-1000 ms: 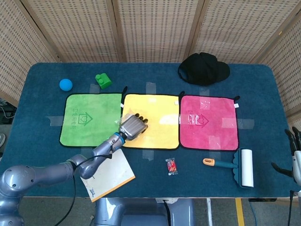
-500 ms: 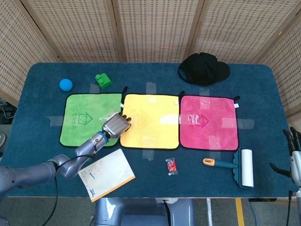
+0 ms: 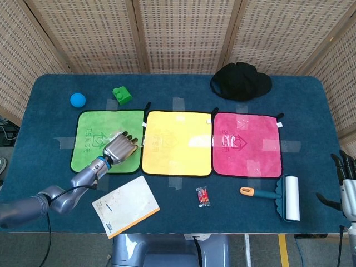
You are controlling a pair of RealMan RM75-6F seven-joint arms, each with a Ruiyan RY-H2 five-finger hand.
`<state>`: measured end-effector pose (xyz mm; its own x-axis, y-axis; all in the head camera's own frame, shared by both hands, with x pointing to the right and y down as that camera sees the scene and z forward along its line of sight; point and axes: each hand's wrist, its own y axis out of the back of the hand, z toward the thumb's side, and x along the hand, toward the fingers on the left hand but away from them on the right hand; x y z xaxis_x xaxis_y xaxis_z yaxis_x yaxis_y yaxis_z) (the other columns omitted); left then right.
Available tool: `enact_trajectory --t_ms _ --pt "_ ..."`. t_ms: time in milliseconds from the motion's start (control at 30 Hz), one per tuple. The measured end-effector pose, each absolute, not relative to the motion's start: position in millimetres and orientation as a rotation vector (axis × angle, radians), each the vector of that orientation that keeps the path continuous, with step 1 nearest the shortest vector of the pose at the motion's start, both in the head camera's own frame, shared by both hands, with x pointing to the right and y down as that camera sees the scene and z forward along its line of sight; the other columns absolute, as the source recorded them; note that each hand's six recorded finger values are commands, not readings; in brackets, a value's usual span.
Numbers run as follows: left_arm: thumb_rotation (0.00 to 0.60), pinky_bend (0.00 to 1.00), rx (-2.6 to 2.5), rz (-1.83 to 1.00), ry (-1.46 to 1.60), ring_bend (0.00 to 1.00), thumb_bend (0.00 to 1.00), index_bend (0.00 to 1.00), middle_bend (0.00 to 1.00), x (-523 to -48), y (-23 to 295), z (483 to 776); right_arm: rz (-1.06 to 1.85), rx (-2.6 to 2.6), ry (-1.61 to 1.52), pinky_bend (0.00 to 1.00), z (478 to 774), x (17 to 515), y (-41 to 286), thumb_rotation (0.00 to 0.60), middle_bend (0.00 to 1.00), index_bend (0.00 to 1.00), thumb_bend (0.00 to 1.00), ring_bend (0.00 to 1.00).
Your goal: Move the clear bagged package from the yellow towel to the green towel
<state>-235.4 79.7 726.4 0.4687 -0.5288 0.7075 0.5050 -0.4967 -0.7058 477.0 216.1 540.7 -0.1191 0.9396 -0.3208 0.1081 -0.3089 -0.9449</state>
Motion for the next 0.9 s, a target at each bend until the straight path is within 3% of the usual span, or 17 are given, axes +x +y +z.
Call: enact_trajectory --t_ms 567,633,700,733,800,867,900 --pt "0.600 0.18 -1.656 -1.345 0.106 0.24 1.00 0.46 0.22 -288 75 718 1.481 -1.453 -1.209 0.00 535 471 218 0.600 0.00 0.00 0.00 0.00" --pt "0.600 0.15 -1.655 -1.349 0.105 0.21 1.00 0.43 0.19 -291 76 716 1.480 -1.453 -1.211 0.00 535 470 218 0.600 0.00 0.00 0.00 0.00" --pt "0.600 0.08 -1.664 -1.357 0.107 0.11 1.00 0.34 0.10 -293 77 714 1.481 -1.455 -1.211 0.00 535 471 218 0.600 0.00 0.00 0.00 0.00" --pt "0.600 0.04 -1.671 -1.361 0.111 0.05 0.96 0.23 0.04 -293 78 713 1.482 -1.457 -1.211 0.00 536 470 219 0.600 0.00 0.00 0.00 0.00" --pt "0.600 0.00 -1.694 -1.362 0.131 0.00 0.73 0.06 0.00 -293 79 708 1.481 -1.460 -1.211 0.00 536 470 219 0.600 0.00 0.00 0.00 0.00" --pt "0.600 0.00 -1.719 -1.352 0.175 0.00 0.29 0.00 0.00 -290 79 701 1.480 -1.463 -1.211 0.00 535 470 220 0.600 0.00 0.00 0.00 0.00" --pt "0.600 0.00 -1.737 -1.339 0.222 0.00 0.18 0.00 0.00 -288 78 695 1.479 -1.465 -1.211 0.00 535 470 220 0.600 0.00 0.00 0.00 0.00"
